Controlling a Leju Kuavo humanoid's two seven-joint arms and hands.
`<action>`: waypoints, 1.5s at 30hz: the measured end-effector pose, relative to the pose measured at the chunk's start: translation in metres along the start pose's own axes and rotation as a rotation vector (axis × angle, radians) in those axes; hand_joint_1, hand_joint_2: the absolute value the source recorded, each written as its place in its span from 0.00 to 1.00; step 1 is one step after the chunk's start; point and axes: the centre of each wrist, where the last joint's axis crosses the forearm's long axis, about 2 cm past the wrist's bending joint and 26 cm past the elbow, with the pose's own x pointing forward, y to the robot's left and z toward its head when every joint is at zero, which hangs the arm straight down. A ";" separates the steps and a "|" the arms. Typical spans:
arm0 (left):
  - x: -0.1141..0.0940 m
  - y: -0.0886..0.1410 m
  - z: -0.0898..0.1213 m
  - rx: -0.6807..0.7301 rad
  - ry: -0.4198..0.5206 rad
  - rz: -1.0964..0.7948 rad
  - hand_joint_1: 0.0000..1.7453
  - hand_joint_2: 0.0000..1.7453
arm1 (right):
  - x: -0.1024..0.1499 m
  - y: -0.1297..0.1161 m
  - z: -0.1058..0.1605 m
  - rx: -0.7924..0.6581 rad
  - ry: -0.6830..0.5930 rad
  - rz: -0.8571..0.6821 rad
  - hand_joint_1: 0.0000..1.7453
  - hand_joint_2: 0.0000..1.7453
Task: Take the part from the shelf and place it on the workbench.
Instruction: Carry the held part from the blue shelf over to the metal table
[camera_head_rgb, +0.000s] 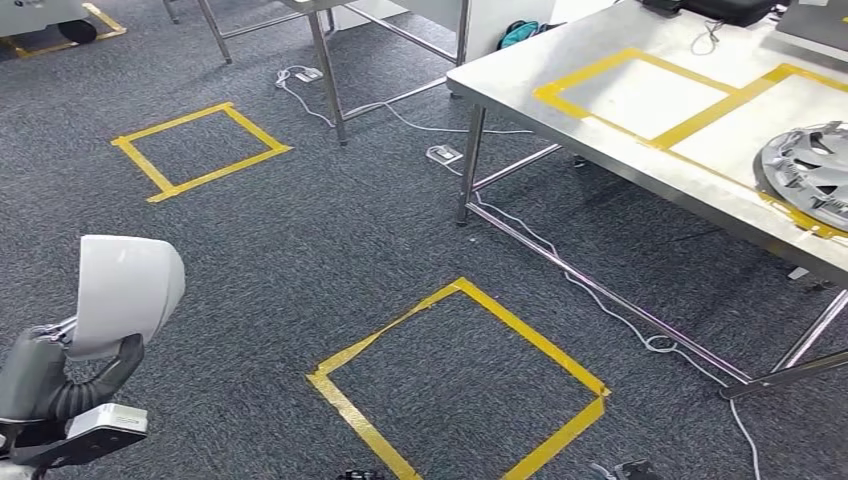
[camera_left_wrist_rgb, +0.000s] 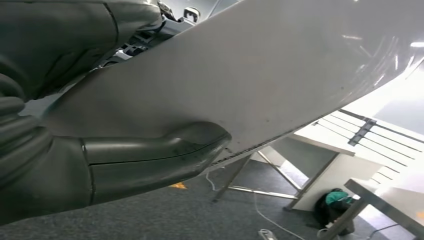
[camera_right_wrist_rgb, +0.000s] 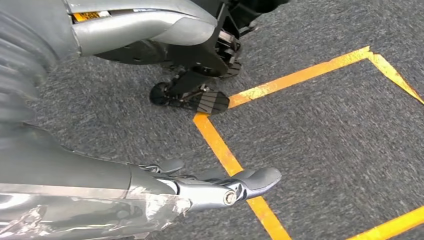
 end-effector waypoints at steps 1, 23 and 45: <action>0.000 0.000 -0.001 0.000 -0.002 0.001 0.87 1.00 | -0.001 0.000 0.001 0.000 0.002 -0.001 0.00 1.00; 0.005 -0.007 -0.019 -0.059 -0.053 -0.060 0.87 1.00 | 0.002 -0.007 0.003 0.014 -0.008 0.013 0.00 1.00; 0.008 -0.013 -0.024 -0.128 -0.112 -0.097 0.87 1.00 | 0.009 -0.006 -0.007 0.002 -0.045 0.021 0.00 1.00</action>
